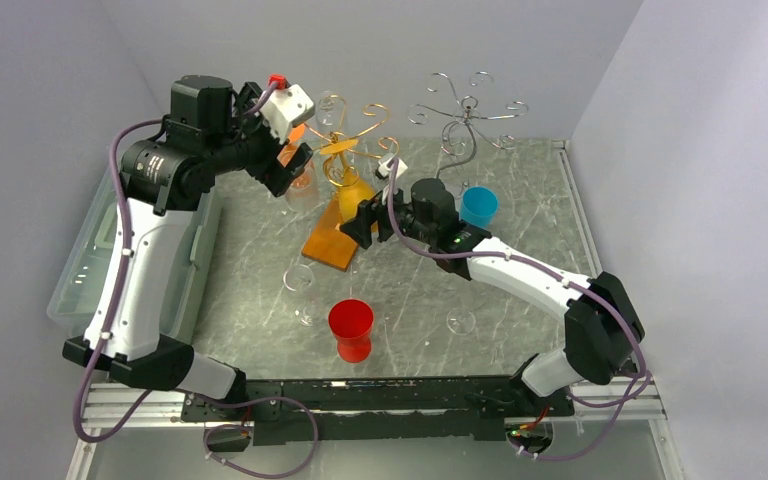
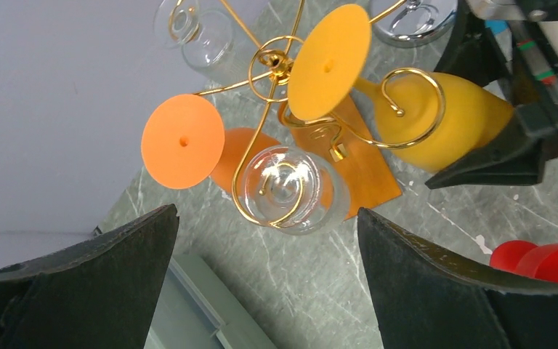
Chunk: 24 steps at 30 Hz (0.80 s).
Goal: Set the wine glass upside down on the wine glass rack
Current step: Turn the wine glass upside down at the wine rack.
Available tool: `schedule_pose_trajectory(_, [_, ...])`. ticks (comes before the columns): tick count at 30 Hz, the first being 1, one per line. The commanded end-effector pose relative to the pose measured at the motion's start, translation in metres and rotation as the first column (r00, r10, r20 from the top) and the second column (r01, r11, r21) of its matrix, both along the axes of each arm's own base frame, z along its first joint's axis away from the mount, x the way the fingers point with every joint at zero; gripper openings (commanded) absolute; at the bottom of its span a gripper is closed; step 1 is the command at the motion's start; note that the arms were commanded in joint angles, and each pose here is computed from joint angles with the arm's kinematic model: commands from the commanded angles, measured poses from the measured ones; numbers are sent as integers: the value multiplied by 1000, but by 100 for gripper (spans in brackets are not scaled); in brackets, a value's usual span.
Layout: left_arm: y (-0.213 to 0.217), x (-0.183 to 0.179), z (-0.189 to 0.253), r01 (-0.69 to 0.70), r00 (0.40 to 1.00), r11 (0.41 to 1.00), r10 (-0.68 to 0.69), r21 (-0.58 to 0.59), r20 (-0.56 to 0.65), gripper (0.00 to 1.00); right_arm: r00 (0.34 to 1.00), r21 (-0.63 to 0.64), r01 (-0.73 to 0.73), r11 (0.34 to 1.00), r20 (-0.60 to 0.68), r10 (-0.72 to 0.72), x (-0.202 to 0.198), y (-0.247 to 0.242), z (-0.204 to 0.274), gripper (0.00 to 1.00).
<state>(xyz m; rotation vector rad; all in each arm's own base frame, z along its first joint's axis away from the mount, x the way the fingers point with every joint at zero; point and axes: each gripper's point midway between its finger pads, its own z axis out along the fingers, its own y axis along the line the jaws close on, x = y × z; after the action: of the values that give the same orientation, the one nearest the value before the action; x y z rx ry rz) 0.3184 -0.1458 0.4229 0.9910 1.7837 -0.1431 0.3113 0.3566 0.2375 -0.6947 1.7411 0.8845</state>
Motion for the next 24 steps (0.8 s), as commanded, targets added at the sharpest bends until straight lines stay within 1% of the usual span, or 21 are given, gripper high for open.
schedule_pose_trajectory(1, [9,12,5,-80,996,997,80,5,25,99,988,59,-73,996,139,64,-4,11,32,46])
schedule_pose_trajectory(8, [16,20,10,-140,989,990,139,10,47,99,976,34,-117,993,188,109,-9,12,27,45])
schedule_pose_trajectory(17, [19,22,16,-161,985,987,160,4,68,99,945,11,-184,983,277,174,-19,12,17,45])
schedule_pose_trajectory(19, [20,21,17,-163,984,987,162,3,69,99,936,6,-189,982,304,178,-19,12,18,45])
schedule_pose_trajectory(24, [21,21,18,-166,984,986,166,6,73,99,930,18,-190,982,324,174,-20,10,17,44])
